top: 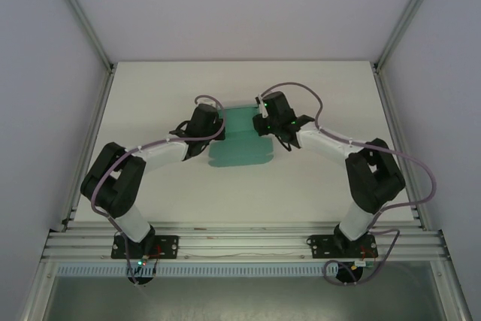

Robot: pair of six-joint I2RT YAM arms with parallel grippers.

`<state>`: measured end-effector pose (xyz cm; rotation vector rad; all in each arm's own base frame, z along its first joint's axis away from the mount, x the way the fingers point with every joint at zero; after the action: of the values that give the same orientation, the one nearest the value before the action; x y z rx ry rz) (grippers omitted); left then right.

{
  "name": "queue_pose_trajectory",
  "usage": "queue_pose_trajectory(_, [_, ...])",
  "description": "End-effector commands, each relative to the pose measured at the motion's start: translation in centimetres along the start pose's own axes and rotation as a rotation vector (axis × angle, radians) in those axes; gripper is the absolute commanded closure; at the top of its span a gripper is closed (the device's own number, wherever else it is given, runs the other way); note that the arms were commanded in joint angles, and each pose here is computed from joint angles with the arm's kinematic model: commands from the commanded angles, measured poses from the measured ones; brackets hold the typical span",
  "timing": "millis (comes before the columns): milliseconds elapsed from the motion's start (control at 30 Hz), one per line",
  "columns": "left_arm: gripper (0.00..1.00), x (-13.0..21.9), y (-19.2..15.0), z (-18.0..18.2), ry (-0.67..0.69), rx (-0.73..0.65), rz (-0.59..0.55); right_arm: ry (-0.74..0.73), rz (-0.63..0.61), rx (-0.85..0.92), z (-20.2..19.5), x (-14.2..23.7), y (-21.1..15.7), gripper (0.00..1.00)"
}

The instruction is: Assemble paper box

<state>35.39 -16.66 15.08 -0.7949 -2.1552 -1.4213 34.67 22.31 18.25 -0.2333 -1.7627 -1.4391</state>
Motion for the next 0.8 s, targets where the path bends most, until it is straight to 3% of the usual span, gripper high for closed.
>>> queue_pose_trajectory(0, [1.0, 0.6, 1.4, -2.3, -0.055, -0.003, -0.044, -0.235, 0.0, -0.012, -1.0, -0.4, 0.4, 0.92])
queue_pose_trajectory(300, [1.0, 0.7, 1.7, -2.3, -0.017, 0.045, -0.05, -0.641, 0.11, -0.03, -3.7, -1.6, -1.2, 1.0])
queue_pose_trajectory(533, [1.0, 0.4, 1.7, -1.9, 0.046, 0.081, -0.042, -0.992, 0.199, -0.003, -5.6, -1.5, -2.2, 1.0])
queue_pose_trajectory(767, [1.0, 0.5, 1.8, -1.9, 0.051, 0.084, -0.041, -1.044, 0.183, -0.008, -5.9, -1.8, -2.0, 1.0])
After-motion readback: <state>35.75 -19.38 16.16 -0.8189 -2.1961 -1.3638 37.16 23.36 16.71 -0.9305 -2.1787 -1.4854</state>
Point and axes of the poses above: each hand's point on the last joint's axis, 136 mm out from that joint toward the fingers, its own x axis back along the fingers, its own z axis along the line the jaws close on, y = z × x, the point moved 8 cm from there along x, back along the fingers, and after that the axes turned 9 degrees about x, right-handed, at the moved point
